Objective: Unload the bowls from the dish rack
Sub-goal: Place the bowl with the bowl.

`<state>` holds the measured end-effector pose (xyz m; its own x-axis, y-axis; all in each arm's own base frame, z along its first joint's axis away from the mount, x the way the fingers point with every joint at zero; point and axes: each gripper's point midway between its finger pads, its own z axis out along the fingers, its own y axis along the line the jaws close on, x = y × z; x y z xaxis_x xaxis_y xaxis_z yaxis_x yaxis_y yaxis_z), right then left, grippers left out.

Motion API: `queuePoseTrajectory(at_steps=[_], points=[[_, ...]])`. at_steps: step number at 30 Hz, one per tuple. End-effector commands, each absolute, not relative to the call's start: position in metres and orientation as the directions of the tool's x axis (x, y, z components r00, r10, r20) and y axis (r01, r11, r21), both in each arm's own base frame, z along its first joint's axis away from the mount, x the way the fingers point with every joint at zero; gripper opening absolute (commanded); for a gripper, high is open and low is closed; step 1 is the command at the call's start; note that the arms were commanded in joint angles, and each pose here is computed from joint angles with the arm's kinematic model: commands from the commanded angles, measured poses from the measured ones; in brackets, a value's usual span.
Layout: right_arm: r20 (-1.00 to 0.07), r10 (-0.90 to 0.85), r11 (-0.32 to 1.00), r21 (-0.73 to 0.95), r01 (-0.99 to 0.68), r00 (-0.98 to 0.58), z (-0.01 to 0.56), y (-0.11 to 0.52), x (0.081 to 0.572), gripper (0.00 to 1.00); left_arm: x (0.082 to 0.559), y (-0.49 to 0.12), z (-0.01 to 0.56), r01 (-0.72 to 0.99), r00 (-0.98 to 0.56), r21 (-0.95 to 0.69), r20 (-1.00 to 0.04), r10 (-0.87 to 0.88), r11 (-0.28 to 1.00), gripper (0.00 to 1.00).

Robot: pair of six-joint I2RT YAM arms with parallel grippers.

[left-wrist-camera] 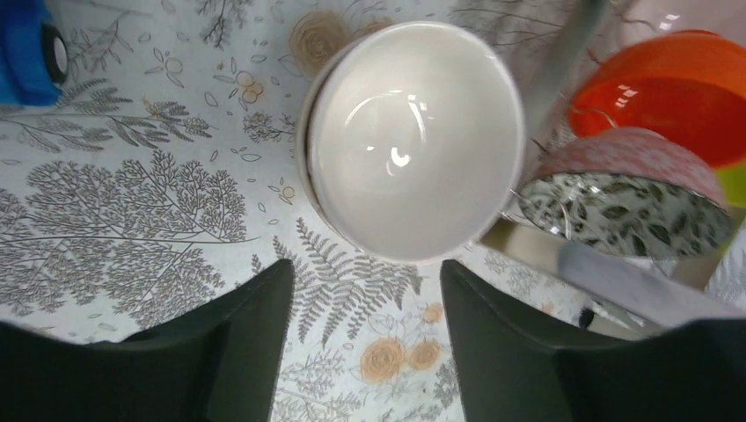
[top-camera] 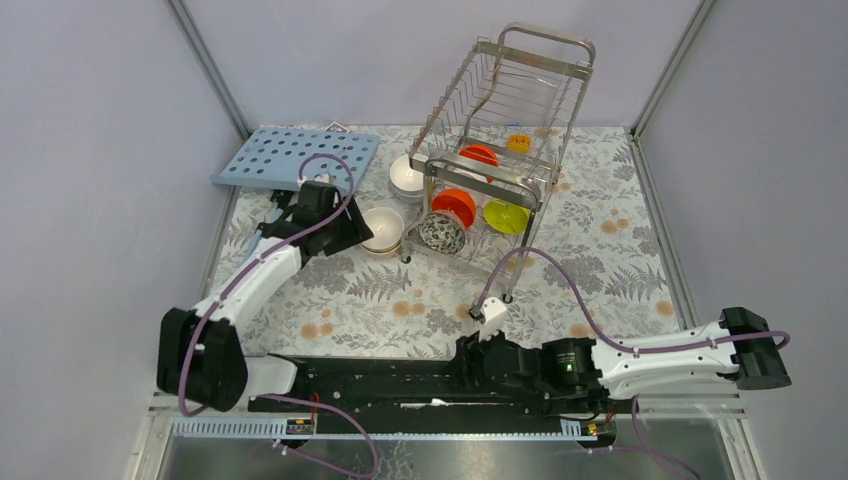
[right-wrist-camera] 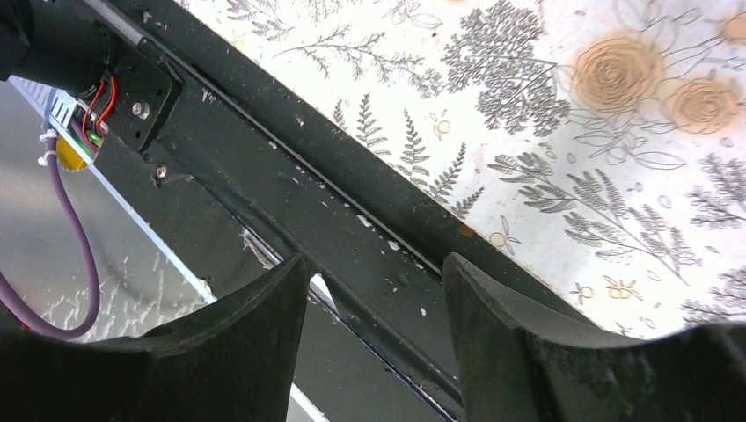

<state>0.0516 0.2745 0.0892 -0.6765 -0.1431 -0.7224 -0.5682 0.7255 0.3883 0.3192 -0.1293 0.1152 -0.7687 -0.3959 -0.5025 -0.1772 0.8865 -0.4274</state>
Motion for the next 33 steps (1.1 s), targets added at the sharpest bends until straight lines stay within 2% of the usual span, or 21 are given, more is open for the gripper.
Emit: queuePoseTrajectory(at_steps=[1,4,9,16,24,28,33], points=[[-0.781,-0.11,0.745,0.344,-0.571,-0.615,0.126,0.266,0.066,0.65,0.32,-0.132,0.189,-0.06,-0.677,-0.493,-0.618,-0.398,0.868,0.72],[-0.809,-0.129,0.748,0.301,-0.592,-0.574,0.148,0.253,0.072,0.65,0.304,-0.134,0.208,0.012,-0.654,-0.515,-0.652,-0.383,0.857,0.8],[-0.861,-0.09,0.756,0.269,-0.597,-0.501,0.201,0.225,0.086,0.65,0.276,-0.138,0.221,0.115,-0.637,-0.538,-0.685,-0.354,0.835,0.87],[-0.916,0.033,0.858,0.231,-0.458,-0.4,0.249,0.169,0.121,0.7,0.258,-0.137,0.235,0.181,-0.575,-0.568,-0.723,-0.382,0.803,0.99],[-0.962,0.089,0.956,0.156,-0.248,-0.259,0.262,0.13,0.151,0.77,0.25,-0.148,0.252,0.266,-0.535,-0.615,-0.734,-0.417,0.742,0.99],[-0.965,0.127,0.956,0.182,-0.232,-0.231,0.269,0.121,0.155,0.78,0.251,-0.154,0.262,0.304,-0.522,-0.63,-0.738,-0.428,0.715,0.99],[-0.968,0.078,0.955,0.142,-0.261,-0.239,0.269,0.127,0.152,0.79,0.259,-0.162,0.259,0.304,-0.543,-0.665,-0.709,-0.45,0.682,0.99]])
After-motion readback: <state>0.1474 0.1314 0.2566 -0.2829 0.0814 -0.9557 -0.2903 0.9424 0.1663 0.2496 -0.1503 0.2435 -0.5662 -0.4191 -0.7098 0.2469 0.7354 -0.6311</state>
